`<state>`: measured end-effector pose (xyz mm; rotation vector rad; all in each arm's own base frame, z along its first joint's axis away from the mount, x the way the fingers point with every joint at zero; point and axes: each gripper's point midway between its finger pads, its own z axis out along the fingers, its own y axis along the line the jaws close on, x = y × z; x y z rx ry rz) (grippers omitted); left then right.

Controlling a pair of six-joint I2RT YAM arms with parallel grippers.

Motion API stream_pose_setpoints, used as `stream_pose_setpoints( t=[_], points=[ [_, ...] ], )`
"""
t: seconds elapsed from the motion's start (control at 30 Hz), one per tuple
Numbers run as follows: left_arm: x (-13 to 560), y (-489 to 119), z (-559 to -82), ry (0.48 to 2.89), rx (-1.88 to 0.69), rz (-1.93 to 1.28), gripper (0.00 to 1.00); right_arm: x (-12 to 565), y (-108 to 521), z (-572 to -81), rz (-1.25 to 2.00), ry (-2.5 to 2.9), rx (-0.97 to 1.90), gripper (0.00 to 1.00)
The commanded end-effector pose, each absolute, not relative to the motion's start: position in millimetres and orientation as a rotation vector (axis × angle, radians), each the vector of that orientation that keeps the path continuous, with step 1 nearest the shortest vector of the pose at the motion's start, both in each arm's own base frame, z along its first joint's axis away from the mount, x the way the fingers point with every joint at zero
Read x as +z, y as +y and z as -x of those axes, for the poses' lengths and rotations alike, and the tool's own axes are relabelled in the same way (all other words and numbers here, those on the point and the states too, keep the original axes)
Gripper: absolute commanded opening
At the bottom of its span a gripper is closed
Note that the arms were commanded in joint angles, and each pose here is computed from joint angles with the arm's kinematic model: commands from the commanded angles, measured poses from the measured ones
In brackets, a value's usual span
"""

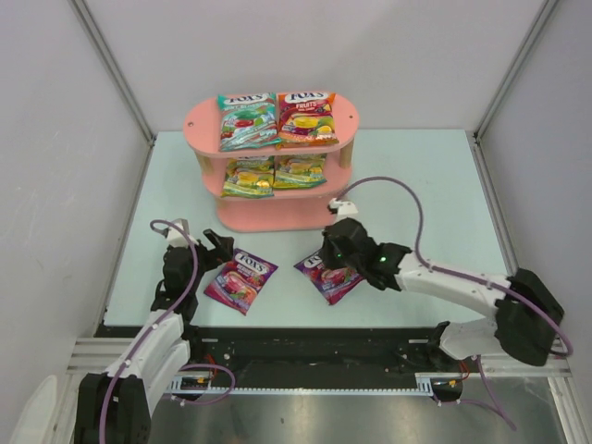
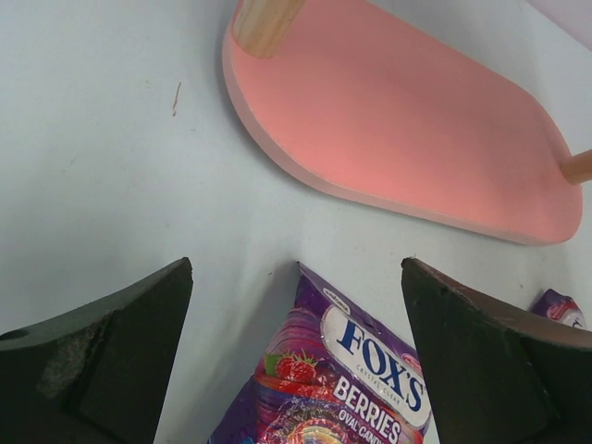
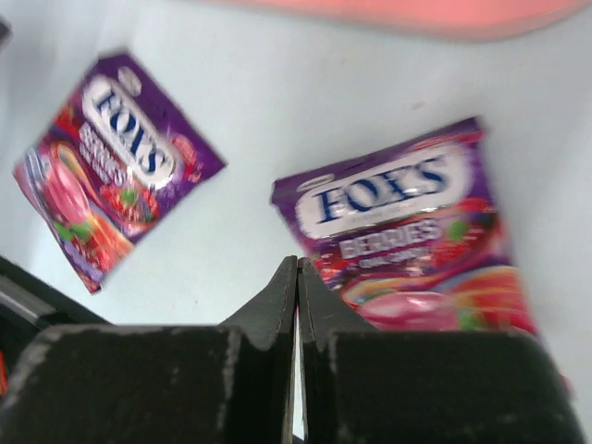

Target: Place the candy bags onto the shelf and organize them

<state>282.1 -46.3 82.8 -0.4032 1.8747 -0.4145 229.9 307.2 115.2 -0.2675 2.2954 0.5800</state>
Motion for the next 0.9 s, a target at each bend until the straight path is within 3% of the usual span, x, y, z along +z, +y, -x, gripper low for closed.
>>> stream_pose_setpoints(
  t=[0.0,0.23,0.3,0.6,0.87],
  points=[
    [113.3,-56.2,-286.6,1.77,-0.482,0.32,1.0,140.6,242.2,-249.1,0.09,2.236,0.48,0.05],
    [138.7,-67.5,-282.0,1.724,-0.527,0.316,1.0,139.9,178.0,-264.4,-0.108,2.232,0.445,0.2],
    [143.9,-71.3,-282.4,1.719,-0.519,0.334,1.0,132.8,175.4,-263.9,-0.121,2.257,0.471,0.29],
    [136.8,-162.6,-232.8,1.855,-0.722,0.288,0.96,112.3,175.8,-264.9,-0.128,2.285,0.589,0.55],
    [108.8,-239.1,-181.0,1.995,-0.845,0.219,0.96,92.3,179.8,-258.0,-0.128,2.305,0.699,0.59]
  ],
)
